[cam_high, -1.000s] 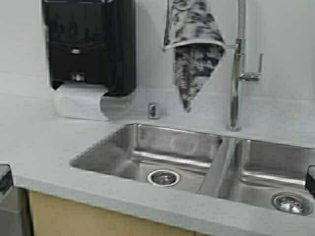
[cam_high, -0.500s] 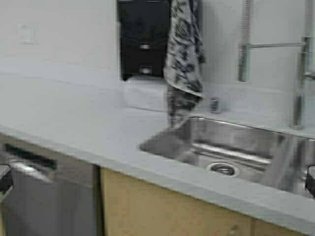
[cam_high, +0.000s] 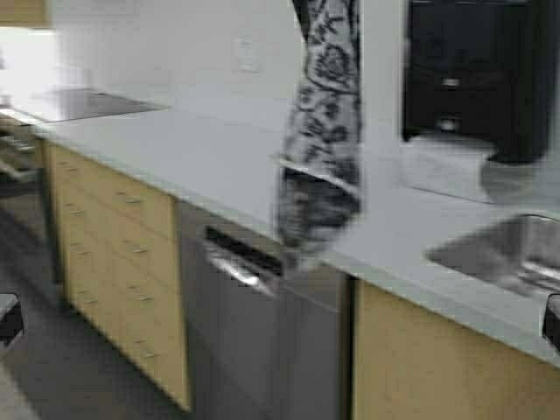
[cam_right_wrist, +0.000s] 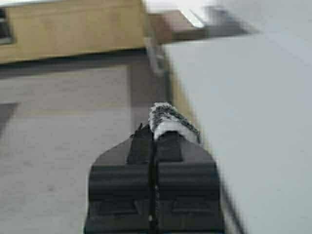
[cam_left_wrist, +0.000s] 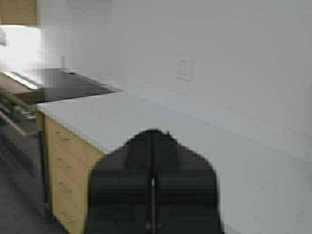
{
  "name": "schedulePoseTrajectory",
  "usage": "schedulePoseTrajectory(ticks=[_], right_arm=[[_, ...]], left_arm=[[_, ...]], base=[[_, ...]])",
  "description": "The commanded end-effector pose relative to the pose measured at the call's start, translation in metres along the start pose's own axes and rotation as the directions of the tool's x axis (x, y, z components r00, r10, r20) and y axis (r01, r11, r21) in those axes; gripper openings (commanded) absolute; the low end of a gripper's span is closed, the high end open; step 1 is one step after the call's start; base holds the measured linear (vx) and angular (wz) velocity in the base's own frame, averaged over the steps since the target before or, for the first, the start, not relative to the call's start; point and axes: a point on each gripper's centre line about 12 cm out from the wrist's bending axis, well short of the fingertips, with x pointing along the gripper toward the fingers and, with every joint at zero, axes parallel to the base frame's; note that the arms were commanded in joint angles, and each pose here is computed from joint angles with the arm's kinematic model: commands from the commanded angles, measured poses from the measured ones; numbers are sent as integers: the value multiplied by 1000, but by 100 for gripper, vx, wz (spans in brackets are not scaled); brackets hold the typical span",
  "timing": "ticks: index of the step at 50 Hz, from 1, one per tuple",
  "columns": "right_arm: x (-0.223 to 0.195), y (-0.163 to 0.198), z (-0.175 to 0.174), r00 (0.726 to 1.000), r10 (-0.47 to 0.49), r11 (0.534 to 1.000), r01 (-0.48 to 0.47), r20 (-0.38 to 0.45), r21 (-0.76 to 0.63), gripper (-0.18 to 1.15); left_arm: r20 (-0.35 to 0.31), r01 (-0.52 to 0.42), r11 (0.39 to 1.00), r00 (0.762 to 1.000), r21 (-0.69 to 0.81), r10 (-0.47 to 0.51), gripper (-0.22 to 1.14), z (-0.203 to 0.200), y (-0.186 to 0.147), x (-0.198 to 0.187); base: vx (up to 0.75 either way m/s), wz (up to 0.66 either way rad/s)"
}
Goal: Get the cloth and wipe up the spill under the wine glass
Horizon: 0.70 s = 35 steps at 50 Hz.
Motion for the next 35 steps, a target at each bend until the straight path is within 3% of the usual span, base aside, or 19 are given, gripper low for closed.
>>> schedulePoseTrajectory(ticks=[1,15,35], right_arm=[[0,-15,8,999,-42,999,42,34,1,6],[-3,-45,-4,991,-133,991,133,4,2,6],[-10,-58,-18,984,-173,985,174,-33,8,6]], left_arm=[[-9,-2,1000,1000,2,2,2,1,0,5],[-29,-6,1000,1000,1,7,2,-4,1,12],[-50,-11,1000,999,-15,10,2,-12,2,10]], base=[[-7,51],[-4,52],[2,56]])
